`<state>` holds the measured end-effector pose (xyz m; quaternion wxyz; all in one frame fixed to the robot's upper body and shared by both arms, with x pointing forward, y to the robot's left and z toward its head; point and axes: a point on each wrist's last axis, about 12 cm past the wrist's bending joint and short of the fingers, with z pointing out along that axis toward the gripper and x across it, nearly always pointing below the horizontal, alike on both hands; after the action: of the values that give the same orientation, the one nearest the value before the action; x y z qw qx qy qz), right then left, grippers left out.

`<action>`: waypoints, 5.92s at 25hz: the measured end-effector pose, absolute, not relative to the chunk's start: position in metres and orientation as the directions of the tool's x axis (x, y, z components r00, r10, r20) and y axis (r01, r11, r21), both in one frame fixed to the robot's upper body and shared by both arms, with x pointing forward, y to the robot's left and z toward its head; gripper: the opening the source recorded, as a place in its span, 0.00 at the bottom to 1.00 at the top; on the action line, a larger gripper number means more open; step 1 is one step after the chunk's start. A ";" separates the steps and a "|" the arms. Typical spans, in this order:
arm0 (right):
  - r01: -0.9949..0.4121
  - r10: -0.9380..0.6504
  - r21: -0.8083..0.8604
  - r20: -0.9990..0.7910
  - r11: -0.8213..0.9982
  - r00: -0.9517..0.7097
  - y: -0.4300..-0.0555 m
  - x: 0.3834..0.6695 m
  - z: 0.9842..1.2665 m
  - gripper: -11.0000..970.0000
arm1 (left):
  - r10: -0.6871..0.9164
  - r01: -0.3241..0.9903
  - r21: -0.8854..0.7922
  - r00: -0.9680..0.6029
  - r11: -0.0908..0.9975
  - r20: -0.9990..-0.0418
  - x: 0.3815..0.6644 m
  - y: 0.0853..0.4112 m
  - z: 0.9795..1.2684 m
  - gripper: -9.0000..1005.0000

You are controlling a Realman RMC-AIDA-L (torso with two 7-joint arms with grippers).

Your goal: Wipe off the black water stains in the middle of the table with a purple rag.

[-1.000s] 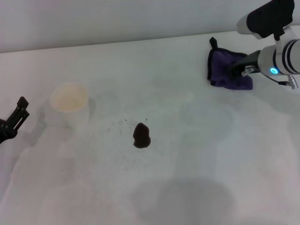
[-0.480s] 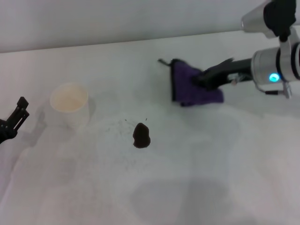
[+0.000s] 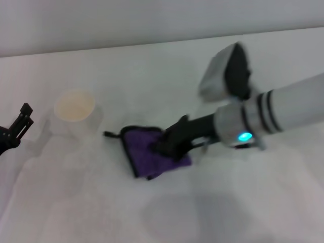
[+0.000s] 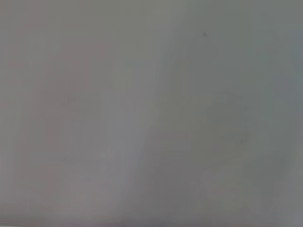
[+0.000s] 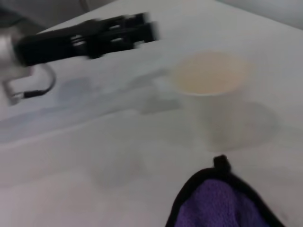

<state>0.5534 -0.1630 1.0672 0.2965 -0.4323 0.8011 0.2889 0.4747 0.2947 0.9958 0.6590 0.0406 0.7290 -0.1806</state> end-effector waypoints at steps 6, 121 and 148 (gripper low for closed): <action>-0.905 -0.599 0.049 -0.735 0.422 -0.319 -0.132 0.539 1.047 0.11 | -0.179 0.300 -0.210 -0.130 0.931 -0.975 0.475 0.294 0.996 0.87; -0.212 0.353 0.345 -0.936 0.914 -0.002 -0.367 0.513 1.042 0.88 | -0.232 0.319 -0.268 -0.147 0.909 -0.961 0.483 0.288 0.999 0.87; -0.125 0.110 0.127 -0.985 0.984 -0.130 -0.348 0.495 1.002 0.88 | -0.295 0.169 -0.313 -0.123 0.935 -0.948 0.455 0.314 0.990 0.87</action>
<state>0.4953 -0.3478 1.0017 0.6595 -0.0049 0.7464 0.0893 0.4545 0.3136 0.9900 0.6608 -0.0431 0.7284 -0.1757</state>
